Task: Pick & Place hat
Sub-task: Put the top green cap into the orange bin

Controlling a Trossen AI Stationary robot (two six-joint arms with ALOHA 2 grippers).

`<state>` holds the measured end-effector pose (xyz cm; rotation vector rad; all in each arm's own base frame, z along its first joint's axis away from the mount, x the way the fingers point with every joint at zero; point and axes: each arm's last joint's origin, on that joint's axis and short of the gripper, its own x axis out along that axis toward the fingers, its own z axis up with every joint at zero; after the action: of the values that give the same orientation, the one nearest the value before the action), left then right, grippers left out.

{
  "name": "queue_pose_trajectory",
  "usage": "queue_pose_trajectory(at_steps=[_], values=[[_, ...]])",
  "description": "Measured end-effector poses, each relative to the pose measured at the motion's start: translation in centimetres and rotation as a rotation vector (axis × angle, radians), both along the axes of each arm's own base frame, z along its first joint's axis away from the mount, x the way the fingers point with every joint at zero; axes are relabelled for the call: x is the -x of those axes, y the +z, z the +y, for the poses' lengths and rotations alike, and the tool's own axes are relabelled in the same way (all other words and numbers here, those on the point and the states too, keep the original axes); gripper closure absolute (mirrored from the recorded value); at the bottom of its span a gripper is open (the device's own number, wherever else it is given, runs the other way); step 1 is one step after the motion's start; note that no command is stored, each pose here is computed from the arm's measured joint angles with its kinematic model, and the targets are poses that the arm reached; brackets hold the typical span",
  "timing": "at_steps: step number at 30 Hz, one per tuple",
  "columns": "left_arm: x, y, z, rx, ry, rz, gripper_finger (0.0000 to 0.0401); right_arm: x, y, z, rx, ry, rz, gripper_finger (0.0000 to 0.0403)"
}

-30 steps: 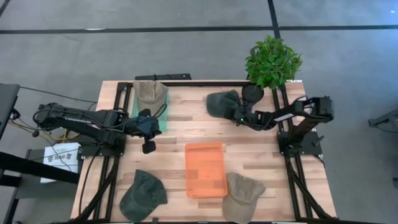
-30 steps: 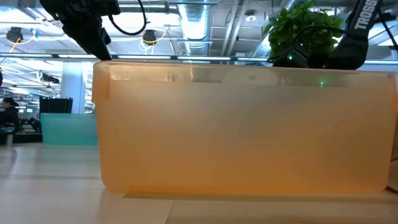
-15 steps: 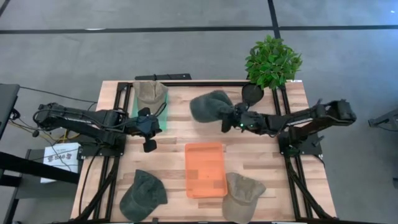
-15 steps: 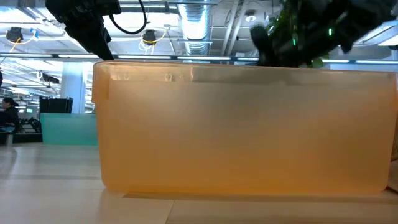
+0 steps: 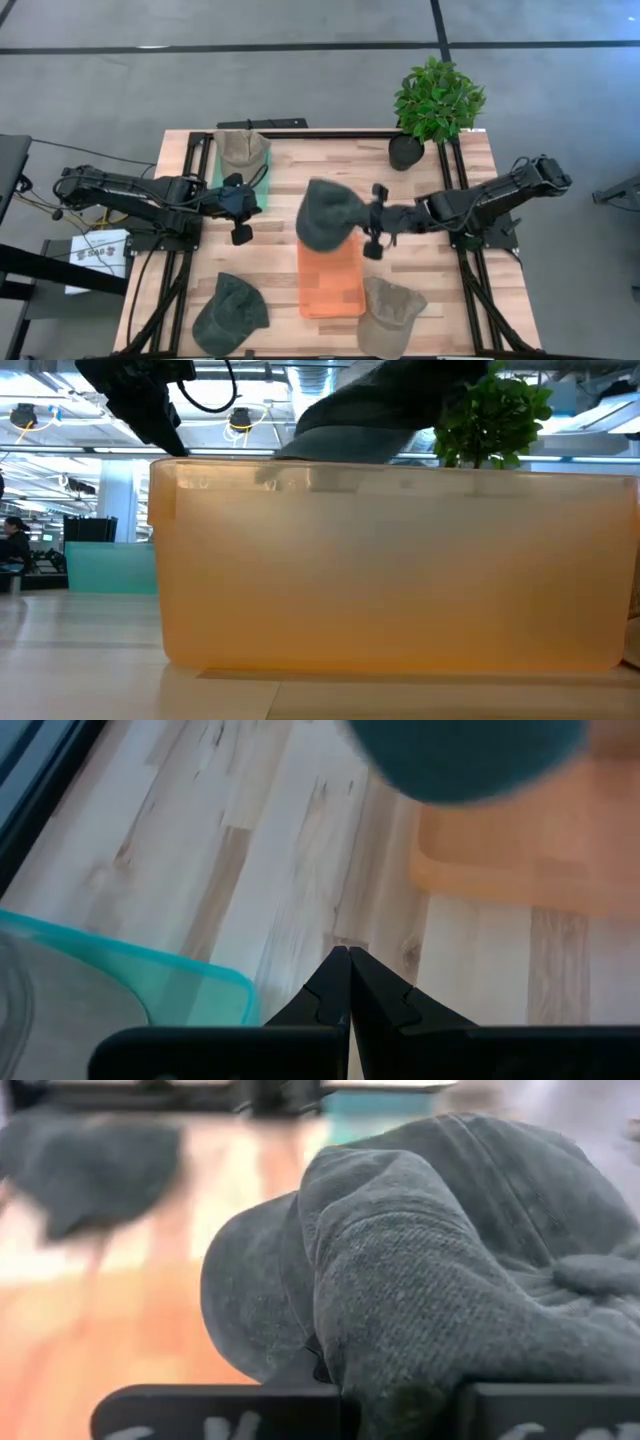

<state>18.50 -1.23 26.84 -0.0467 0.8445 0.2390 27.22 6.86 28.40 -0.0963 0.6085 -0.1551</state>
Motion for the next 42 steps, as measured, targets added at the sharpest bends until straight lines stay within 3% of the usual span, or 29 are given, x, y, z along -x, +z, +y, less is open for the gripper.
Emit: queue_pose_trajectory(at_steps=[5,12,24,33,42], values=[[-0.3,0.3,-0.1,0.012,-0.007,-0.046,0.0401,0.8,-0.8,2.8,0.046,0.154,0.068,0.0396],[-0.8,0.7,-0.2,0.037,-0.026,-0.108,0.0401,1.1,-2.3,5.3,0.102,0.275,0.142,0.0398],[-1.1,1.1,-0.3,0.053,-0.033,-0.162,0.0401,-1.6,-6.7,7.0,0.127,0.313,0.222,0.0388],[-1.2,1.1,-0.3,0.053,-0.033,-0.166,0.0401,-0.9,-5.3,6.5,0.093,0.289,0.192,0.0313],[-1.1,1.1,-0.3,0.051,-0.033,-0.161,0.0401,-1.1,-5.1,5.1,0.106,0.249,0.249,0.0191]])
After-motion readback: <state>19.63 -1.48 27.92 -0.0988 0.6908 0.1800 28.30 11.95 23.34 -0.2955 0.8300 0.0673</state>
